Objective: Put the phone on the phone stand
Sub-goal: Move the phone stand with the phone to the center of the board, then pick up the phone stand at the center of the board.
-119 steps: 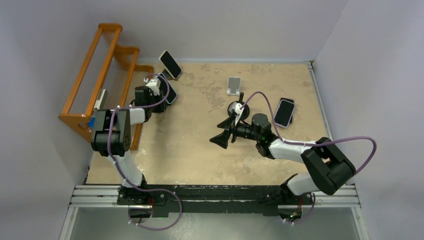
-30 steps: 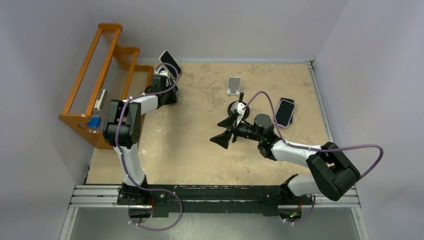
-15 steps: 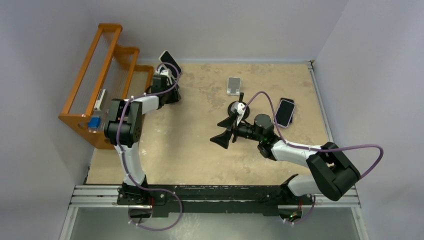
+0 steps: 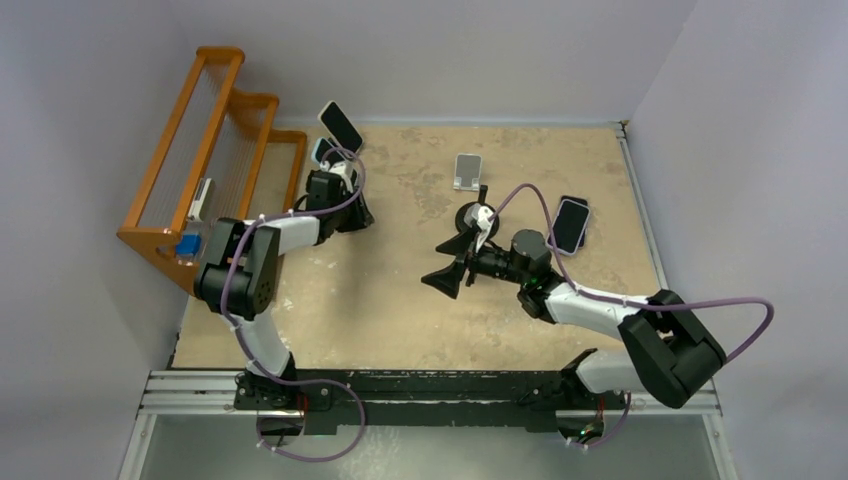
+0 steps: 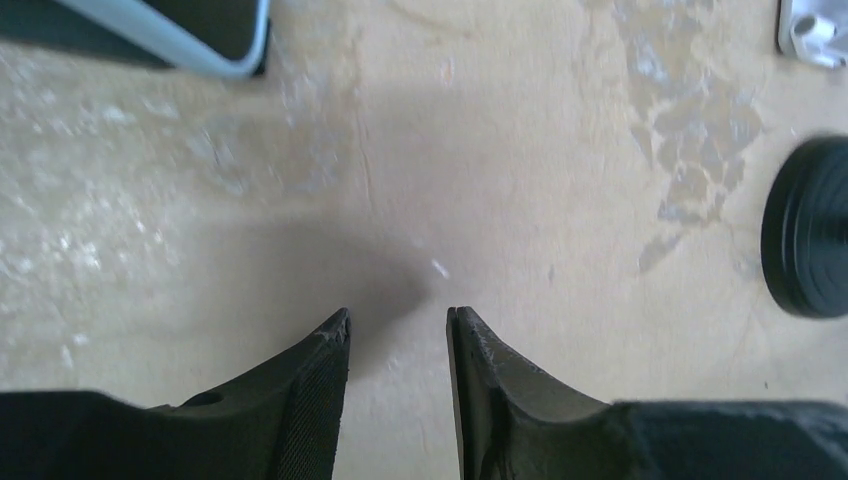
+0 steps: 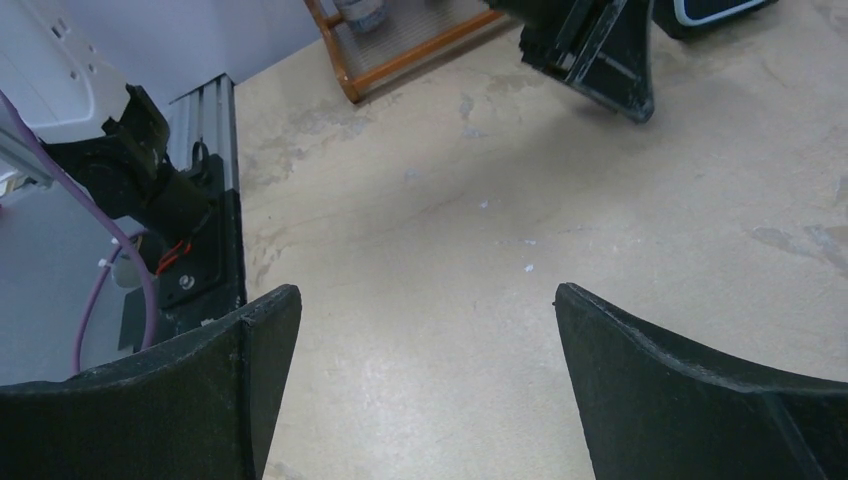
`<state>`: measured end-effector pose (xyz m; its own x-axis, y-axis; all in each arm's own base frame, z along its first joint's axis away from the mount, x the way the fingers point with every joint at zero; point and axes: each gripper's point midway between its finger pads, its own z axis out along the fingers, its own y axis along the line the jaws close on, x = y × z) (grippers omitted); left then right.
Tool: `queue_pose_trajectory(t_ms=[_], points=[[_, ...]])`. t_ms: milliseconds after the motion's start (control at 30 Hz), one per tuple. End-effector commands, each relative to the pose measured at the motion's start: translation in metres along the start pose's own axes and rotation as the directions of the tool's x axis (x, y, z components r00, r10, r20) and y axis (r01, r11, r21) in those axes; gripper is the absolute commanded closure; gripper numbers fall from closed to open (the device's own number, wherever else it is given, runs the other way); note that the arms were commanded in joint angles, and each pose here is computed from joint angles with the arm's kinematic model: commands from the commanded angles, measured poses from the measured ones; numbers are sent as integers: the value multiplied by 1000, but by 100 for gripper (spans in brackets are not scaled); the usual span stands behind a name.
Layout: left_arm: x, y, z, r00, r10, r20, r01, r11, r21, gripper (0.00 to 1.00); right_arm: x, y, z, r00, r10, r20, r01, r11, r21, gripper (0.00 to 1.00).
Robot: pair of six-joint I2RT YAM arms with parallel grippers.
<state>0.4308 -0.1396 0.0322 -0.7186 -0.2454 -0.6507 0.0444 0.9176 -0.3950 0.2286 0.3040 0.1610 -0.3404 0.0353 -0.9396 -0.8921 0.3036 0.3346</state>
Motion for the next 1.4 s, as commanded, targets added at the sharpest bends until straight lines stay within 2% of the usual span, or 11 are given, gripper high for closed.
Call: queue_pose_trajectory(t_ms=[0,67,233,333,400,533,700,767,1067,1367], points=[[-5,-35,-29,1000,13,27,-15,997,79,61,-47,15,-2,988,-89,125,90,996,0,1],[-15,-58,-37,997,45,60,-51,992,119,61,-75,18,-5,977,-128,171,123,992,41,1],[-64,-123,-48,973,142,180,-189,942,279,61,-157,12,-28,926,-257,276,186,948,258,1],[-94,-155,-35,949,210,235,-287,882,374,60,-190,20,-49,895,-281,346,167,931,324,1],[-115,-177,-12,933,259,250,-347,832,433,58,-202,26,-60,877,-290,383,155,925,346,1],[-129,-200,34,905,333,266,-425,751,506,58,-196,26,-72,883,-286,372,141,918,371,1],[-123,-220,66,817,420,395,-576,608,546,55,-173,21,-75,908,-257,332,121,917,380,1],[-117,-223,76,802,436,409,-597,565,569,54,-170,22,-73,912,-251,325,123,922,367,1],[-90,-240,86,798,419,434,-588,381,714,51,-158,14,-61,931,-232,283,122,926,357,1],[-76,-242,95,823,389,415,-544,328,772,49,-149,7,-53,944,-220,247,122,926,357,1]])
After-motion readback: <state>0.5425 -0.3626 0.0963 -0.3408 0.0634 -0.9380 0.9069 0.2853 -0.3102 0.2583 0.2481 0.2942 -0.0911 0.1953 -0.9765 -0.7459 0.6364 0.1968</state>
